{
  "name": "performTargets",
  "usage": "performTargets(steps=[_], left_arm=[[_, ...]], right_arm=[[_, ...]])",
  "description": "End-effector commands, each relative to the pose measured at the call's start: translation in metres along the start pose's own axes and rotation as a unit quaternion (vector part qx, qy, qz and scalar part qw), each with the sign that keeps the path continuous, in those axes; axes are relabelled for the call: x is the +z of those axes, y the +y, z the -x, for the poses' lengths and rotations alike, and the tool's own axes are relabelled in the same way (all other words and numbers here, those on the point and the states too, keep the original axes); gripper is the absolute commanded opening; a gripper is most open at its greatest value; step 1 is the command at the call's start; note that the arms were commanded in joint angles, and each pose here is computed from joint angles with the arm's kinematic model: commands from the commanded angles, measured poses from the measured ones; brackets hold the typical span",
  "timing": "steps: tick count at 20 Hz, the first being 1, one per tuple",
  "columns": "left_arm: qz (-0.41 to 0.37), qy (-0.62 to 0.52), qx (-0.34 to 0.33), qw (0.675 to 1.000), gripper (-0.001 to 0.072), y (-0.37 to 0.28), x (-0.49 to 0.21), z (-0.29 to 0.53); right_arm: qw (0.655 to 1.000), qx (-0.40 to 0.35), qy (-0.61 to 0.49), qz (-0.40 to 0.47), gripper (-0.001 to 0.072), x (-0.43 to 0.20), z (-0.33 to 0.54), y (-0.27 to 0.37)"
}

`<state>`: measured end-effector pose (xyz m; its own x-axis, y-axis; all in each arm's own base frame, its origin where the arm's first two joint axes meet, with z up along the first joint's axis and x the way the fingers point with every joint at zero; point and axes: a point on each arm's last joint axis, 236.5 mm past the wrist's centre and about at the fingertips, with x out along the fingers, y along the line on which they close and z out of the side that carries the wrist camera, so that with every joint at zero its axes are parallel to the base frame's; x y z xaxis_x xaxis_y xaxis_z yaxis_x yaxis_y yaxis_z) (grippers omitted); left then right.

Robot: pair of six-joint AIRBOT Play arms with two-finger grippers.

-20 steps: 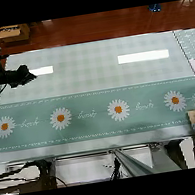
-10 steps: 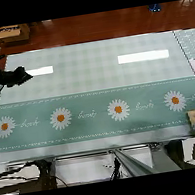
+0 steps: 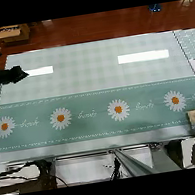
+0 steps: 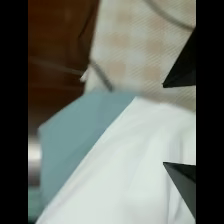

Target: Fold the shirts.

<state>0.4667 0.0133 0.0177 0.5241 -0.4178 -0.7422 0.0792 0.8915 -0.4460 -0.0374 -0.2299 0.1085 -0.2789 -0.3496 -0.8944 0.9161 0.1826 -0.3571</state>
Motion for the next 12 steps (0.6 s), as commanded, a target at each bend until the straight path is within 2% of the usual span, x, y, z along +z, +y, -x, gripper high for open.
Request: performTargets(steps=[1, 2, 3, 4, 6, 8, 9, 10, 11, 12], left_arm=[[-0.073, -0.019, -0.021, 0.997, 0.0260, -0.044, 0.028, 0.004], [-0.095, -0.027, -0.029, 0.995, 0.0456, -0.063, 0.037, 0.005], [-0.119, -0.034, -0.039, 0.992, 0.0525, -0.085, 0.046, 0.006], [-0.141, -0.040, -0.050, 0.988, 0.0525, -0.108, 0.052, 0.006], [-0.192, -0.033, -0.060, 0.979, 0.0525, -0.153, 0.051, 0.003], [-0.217, 0.019, 0.004, 0.976, 0.0525, -0.159, 0.031, -0.005], [-0.222, 0.063, 0.053, 0.971, 0.0535, -0.153, 0.012, -0.007], [-0.222, 0.103, 0.089, 0.965, 0.0606, -0.149, -0.008, -0.007], [-0.213, 0.139, 0.119, 0.960, 0.0720, -0.148, -0.028, -0.006], [-0.209, 0.161, 0.135, 0.955, 0.0720, -0.152, -0.042, -0.005]], right_arm=[[0.964, 0.219, -0.109, 0.100, 0.0533, 0.039, 0.042, 0.142], [0.943, 0.280, -0.135, 0.122, 0.0533, 0.041, 0.066, 0.185], [0.915, 0.342, -0.158, 0.146, 0.0533, 0.037, 0.095, 0.230], [0.884, 0.395, -0.180, 0.176, 0.0533, 0.029, 0.125, 0.271], [0.834, 0.448, -0.207, 0.248, 0.0534, 0.002, 0.168, 0.331], [0.801, 0.439, -0.211, 0.348, 0.0546, -0.035, 0.184, 0.376], [0.790, 0.417, -0.203, 0.400, 0.0604, -0.055, 0.180, 0.394], [0.781, 0.394, -0.192, 0.444, 0.0610, -0.072, 0.175, 0.406], [0.771, 0.373, -0.182, 0.483, 0.0610, -0.087, 0.170, 0.418], [0.762, 0.361, -0.172, 0.509, 0.0611, -0.100, 0.167, 0.428]])
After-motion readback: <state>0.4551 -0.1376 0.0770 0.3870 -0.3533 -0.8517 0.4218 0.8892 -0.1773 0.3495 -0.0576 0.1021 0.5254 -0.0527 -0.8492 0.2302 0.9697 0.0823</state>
